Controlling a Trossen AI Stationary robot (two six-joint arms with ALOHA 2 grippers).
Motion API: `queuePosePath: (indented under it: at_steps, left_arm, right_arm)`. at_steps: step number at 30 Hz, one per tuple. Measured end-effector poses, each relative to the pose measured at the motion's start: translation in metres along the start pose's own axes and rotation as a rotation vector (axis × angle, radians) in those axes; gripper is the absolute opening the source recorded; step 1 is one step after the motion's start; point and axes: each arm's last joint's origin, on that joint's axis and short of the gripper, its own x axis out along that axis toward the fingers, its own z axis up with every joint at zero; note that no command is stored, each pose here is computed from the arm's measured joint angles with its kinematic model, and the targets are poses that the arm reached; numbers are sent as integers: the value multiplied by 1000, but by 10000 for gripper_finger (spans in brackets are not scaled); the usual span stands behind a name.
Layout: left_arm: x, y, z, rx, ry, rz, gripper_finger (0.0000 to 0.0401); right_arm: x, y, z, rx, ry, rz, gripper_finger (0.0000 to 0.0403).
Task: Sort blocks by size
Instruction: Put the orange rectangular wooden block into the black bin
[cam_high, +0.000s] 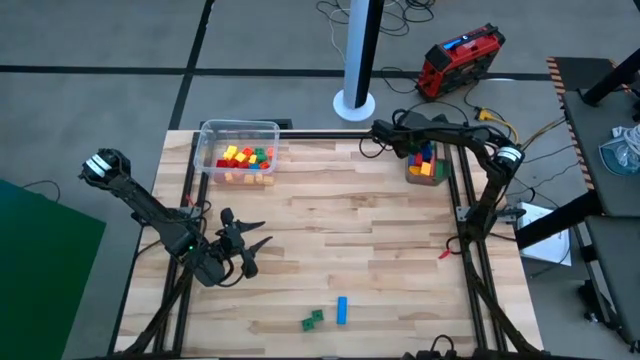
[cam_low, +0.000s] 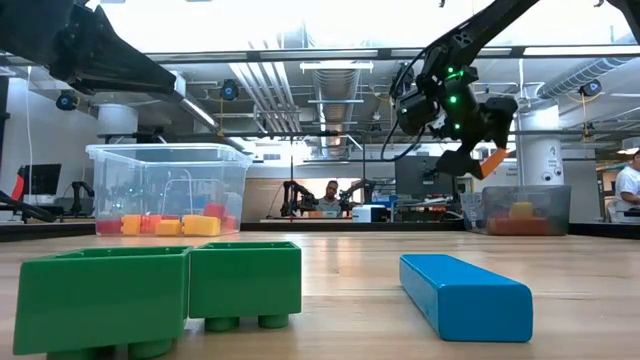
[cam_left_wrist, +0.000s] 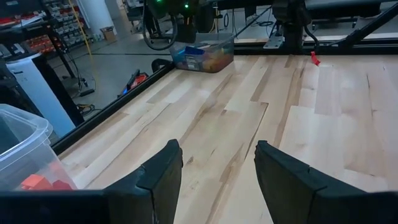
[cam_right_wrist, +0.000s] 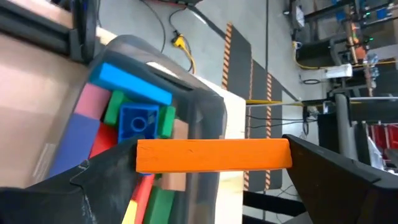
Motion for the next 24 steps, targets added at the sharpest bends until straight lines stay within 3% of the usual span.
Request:
queuePosePath:
  at_steps: [13, 17, 24]
  left_arm:
    - [0, 0, 0, 5, 0, 0, 178]
    - [0, 0, 0, 5, 0, 0, 178]
    - [0, 0, 0, 5, 0, 0, 178]
  right_arm:
    - [1, 4, -1, -68, 71, 116, 368]
    - [1, 4, 3, -29, -12, 23, 368]
    - [2, 3, 3, -22, -14, 15, 368]
